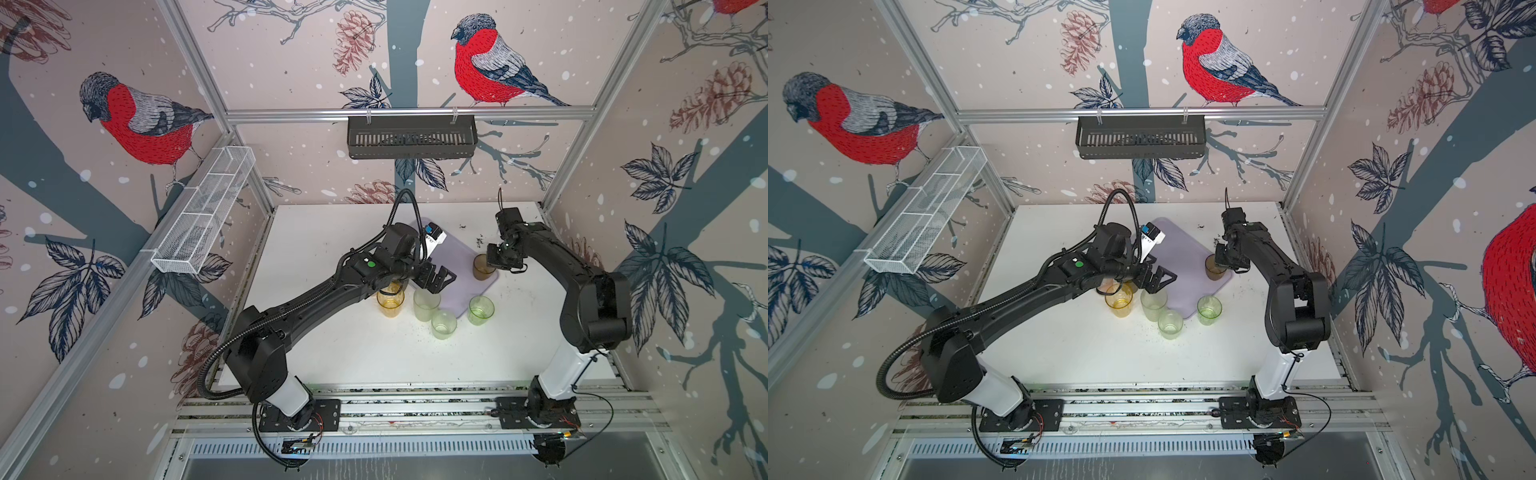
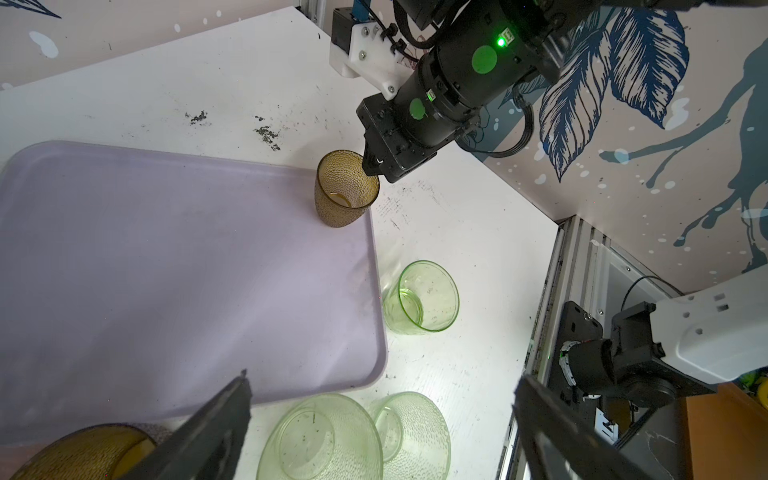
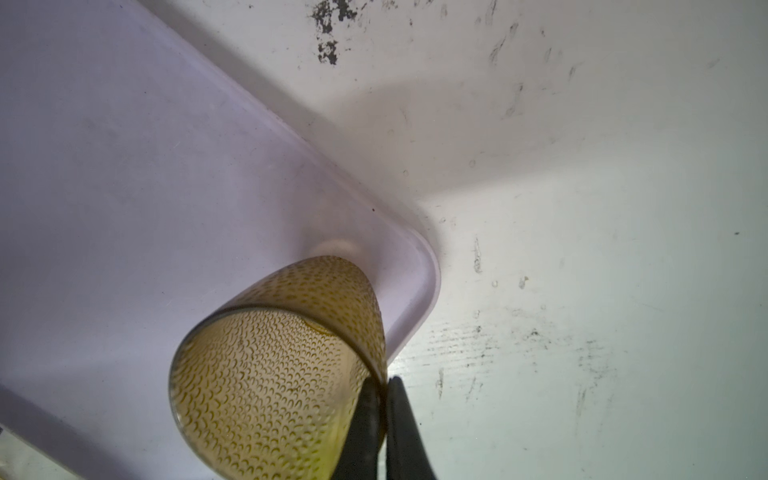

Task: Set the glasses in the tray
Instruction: 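Lift the amber glass with the right gripper and set it on the tray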

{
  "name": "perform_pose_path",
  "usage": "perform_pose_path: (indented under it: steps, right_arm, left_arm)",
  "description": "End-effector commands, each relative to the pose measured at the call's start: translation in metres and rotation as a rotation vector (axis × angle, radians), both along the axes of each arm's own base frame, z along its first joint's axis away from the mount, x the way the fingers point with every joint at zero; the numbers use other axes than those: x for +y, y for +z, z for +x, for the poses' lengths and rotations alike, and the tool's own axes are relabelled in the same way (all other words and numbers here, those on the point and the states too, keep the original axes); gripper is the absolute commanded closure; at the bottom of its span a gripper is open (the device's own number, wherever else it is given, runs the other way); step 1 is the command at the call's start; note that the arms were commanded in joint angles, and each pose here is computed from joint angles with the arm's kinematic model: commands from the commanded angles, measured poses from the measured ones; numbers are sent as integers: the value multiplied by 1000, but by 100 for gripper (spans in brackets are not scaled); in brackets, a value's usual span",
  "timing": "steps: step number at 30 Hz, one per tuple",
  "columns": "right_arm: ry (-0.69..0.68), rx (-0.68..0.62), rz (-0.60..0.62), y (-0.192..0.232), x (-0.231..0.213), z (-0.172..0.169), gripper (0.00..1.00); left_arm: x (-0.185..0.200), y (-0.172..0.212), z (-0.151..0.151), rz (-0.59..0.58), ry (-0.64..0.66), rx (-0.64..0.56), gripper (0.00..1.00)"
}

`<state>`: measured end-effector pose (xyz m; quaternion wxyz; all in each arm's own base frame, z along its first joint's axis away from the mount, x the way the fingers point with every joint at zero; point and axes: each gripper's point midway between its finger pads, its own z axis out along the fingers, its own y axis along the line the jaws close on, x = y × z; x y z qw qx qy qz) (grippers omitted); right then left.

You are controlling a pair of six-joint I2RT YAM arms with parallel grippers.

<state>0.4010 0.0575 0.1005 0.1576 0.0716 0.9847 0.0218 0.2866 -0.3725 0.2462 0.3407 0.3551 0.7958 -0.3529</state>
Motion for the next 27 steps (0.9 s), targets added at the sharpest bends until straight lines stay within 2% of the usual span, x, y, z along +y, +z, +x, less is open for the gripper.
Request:
perform_pose_path:
  steps: [1,19,27]
  right_arm:
    - [-21,-13,-8,2,-1,5,99]
    - [-37,19,-35,-7,-2,3,98]
    - [-27,29,-38,-9,0,3,92]
  left_arm:
    - [-2,4,-4,-1,-37,-29,2]
    - [3,-1,-6,38,-48,-50,2]
    - [4,-3,-3,46,-40,-53,2]
